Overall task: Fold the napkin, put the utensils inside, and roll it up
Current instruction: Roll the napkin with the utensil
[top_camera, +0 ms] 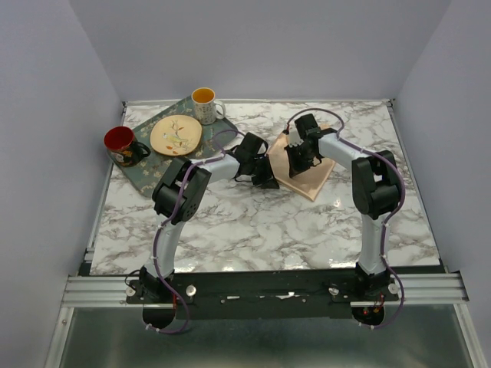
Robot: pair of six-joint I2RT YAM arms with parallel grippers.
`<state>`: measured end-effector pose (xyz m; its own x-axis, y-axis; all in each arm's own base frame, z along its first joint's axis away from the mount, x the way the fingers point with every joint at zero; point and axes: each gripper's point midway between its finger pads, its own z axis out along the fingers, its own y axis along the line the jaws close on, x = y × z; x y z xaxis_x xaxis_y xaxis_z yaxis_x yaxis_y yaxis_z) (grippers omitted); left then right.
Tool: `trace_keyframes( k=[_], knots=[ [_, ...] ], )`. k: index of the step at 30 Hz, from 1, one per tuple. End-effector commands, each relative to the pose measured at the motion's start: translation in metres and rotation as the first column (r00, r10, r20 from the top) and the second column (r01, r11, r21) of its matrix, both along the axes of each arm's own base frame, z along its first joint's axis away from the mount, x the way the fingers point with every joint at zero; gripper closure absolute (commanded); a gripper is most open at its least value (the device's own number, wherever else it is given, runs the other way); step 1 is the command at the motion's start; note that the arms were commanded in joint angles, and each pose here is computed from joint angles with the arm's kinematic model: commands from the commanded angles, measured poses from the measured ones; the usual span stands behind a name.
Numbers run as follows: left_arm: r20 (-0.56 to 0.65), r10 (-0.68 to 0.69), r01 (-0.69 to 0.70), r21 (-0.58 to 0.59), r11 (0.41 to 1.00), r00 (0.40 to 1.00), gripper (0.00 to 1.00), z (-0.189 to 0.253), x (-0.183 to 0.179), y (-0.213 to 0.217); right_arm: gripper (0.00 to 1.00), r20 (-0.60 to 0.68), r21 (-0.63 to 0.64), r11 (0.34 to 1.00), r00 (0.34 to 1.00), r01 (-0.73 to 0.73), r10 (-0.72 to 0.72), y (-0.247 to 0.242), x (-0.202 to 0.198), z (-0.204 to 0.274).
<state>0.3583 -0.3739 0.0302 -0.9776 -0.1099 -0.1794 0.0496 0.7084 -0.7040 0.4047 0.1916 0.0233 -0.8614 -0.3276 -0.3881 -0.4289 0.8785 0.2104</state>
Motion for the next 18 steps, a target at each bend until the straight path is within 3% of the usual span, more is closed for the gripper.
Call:
trace_keyframes(
  k=[1, 9, 18],
  knots=[
    [0.010, 0.001, -0.001, 0.025, 1.000, 1.000, 0.89, -0.005, 0.005, 0.002, 0.99, -0.020, 0.000, 1.000, 1.000, 0.007, -0.007, 0.001, 0.002, -0.004],
    [0.011, 0.002, -0.003, 0.021, 1.000, 1.000, 0.89, -0.002, 0.002, 0.003, 0.99, 0.076, 0.009, 1.000, 0.997, 0.010, -0.011, 0.003, 0.021, 0.042],
    [0.010, 0.000, 0.000, 0.018, 1.000, 1.000, 0.89, -0.003, 0.001, 0.002, 0.99, -0.035, -0.026, 1.000, 0.999, 0.010, -0.011, -0.003, -0.005, -0.003]
  ],
)
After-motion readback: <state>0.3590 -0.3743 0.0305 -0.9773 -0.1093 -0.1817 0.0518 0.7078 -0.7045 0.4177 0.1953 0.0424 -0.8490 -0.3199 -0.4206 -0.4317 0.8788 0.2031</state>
